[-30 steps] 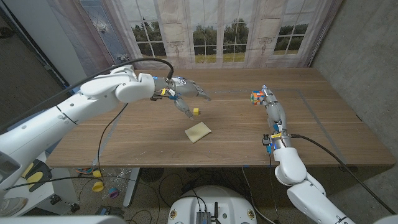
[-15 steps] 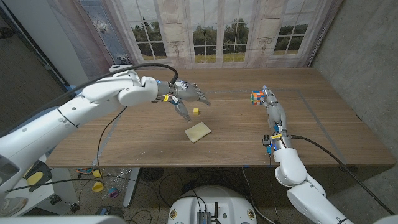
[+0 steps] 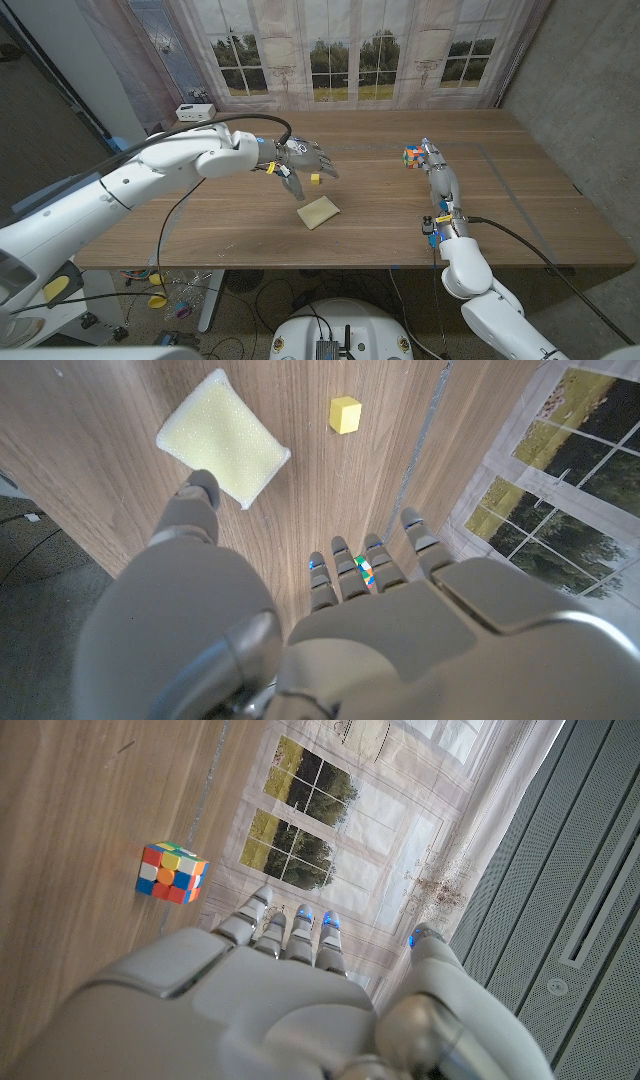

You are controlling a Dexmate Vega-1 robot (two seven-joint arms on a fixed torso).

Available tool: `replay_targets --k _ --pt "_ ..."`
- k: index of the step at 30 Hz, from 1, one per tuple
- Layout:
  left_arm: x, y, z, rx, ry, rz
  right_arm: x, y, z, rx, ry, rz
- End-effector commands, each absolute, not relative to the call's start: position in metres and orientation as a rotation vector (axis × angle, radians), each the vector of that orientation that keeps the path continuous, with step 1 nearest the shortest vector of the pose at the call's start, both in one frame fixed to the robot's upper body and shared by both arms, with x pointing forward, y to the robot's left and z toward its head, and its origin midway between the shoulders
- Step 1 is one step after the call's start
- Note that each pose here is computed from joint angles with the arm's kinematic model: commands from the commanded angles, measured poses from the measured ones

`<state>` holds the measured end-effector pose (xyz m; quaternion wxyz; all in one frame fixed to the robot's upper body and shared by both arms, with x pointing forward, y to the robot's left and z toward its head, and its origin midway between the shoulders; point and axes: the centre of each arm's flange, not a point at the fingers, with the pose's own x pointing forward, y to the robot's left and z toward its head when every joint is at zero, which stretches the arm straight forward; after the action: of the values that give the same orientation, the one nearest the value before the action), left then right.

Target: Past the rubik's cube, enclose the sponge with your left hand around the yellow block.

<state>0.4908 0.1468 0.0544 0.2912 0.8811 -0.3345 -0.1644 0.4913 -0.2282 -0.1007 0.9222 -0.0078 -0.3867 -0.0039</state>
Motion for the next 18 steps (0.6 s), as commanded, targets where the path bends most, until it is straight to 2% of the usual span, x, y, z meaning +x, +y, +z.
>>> replay_targets --k 1,18 --pt "0.499 0.145 0.041 2.387 -0.878 -0.448 0.492 -0.227 -0.097 -0.028 -0.789 -0.004" --pt "0.512 0.148 0.025 2.409 -0.807 -0.485 0.493 -0.227 -0.095 -0.032 -0.792 -0.006"
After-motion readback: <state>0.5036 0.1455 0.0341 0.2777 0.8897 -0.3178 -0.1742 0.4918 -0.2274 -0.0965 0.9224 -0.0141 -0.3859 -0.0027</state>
